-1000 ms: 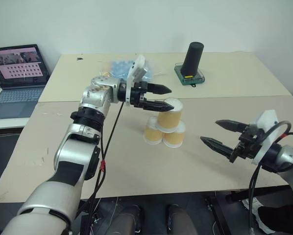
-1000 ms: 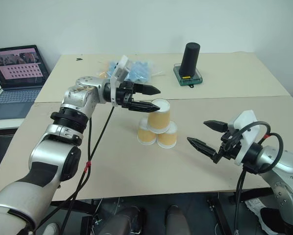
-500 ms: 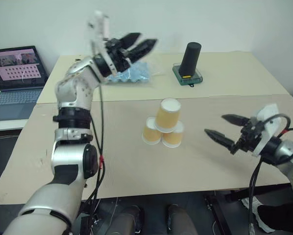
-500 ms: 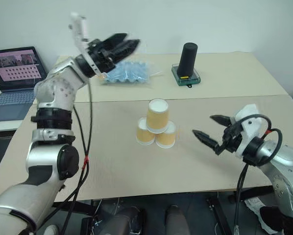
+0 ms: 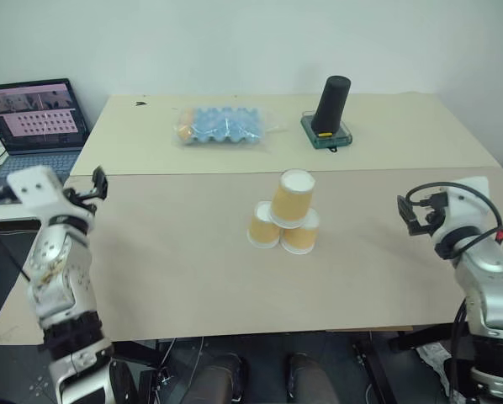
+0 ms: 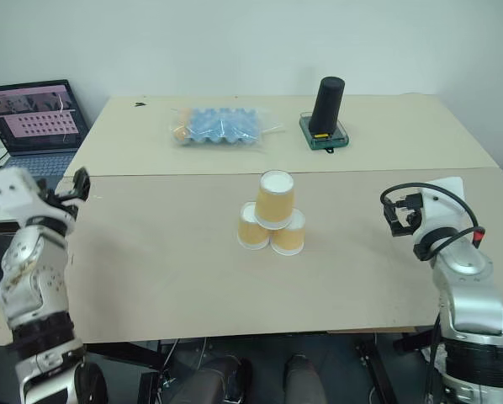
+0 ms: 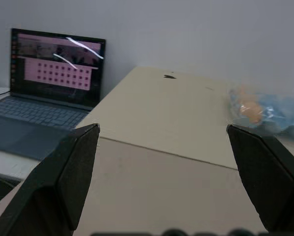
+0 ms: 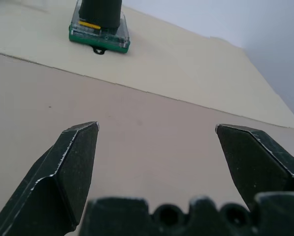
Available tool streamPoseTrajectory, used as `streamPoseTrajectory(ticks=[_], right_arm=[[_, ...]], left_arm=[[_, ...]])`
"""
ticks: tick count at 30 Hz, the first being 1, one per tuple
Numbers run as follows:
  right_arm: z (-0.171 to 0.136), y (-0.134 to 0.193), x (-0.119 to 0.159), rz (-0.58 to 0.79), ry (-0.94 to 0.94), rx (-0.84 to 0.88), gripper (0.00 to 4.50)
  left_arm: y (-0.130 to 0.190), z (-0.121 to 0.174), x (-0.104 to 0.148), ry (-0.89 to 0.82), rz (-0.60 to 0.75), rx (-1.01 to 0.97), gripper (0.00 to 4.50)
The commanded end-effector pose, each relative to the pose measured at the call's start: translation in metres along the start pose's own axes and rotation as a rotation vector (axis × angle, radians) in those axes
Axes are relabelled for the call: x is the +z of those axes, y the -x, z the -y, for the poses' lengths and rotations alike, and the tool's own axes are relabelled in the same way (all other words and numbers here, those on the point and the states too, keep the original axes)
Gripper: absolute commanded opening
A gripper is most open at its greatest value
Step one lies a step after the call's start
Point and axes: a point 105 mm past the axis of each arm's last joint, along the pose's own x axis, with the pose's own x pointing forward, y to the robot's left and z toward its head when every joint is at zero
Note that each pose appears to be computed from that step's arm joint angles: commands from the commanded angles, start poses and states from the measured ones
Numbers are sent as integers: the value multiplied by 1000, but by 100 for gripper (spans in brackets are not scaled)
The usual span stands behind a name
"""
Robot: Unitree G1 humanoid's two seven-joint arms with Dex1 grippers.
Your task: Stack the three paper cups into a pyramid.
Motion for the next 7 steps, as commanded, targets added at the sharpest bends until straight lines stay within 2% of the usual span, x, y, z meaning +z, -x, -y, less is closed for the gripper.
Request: streamPoseTrajectory(ticks=[1, 7], right_arm=[[9, 0, 0, 60, -36, -47, 443], [1, 0, -13, 61, -92, -23, 443]], left_arm=[[10, -14, 6, -43, 65, 44, 440], [23, -28, -8, 19, 54, 100, 440]])
